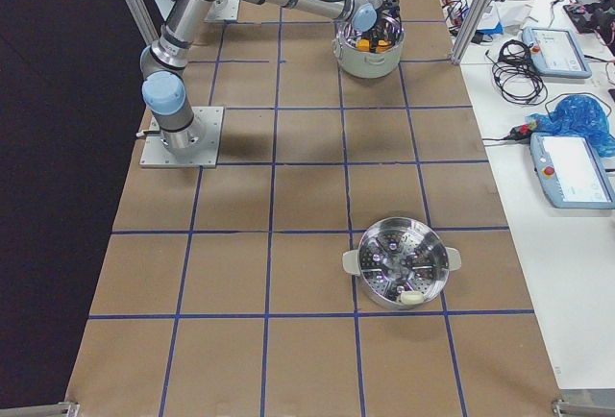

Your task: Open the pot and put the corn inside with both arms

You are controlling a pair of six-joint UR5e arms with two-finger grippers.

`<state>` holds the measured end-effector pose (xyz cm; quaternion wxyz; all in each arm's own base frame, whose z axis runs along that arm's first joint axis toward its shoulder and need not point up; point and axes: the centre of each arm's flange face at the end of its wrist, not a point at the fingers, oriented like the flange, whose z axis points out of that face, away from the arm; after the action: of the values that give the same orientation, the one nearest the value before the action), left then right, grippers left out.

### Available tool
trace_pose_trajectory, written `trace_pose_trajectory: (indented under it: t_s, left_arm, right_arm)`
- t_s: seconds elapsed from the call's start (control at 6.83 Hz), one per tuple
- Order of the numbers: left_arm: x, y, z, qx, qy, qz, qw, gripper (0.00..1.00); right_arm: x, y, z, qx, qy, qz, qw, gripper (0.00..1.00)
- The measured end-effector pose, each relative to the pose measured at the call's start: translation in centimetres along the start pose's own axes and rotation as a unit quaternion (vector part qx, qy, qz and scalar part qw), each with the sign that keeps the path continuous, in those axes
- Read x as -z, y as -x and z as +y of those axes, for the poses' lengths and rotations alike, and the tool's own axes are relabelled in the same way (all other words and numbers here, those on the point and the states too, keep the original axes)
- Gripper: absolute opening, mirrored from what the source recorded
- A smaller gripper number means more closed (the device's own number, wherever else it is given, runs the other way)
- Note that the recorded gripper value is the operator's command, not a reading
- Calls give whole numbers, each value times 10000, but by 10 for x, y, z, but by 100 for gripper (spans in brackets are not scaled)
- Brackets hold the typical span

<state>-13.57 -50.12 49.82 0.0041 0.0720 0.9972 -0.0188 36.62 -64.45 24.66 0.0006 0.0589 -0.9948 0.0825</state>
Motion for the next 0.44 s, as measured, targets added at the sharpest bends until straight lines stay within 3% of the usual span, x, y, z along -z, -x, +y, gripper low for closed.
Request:
trace_pose_trajectory:
  t_s: [0.15, 0.44]
  left_arm:
    - [2, 2, 1, 12, -24, -8, 10000, 100]
    - [6, 4, 1, 25, -24, -13, 10000, 100]
  right_arm:
    - [18, -5, -2, -33, -66, -12, 10000, 100]
    - [104, -29, 7, -169, -132, -4, 9998, 100]
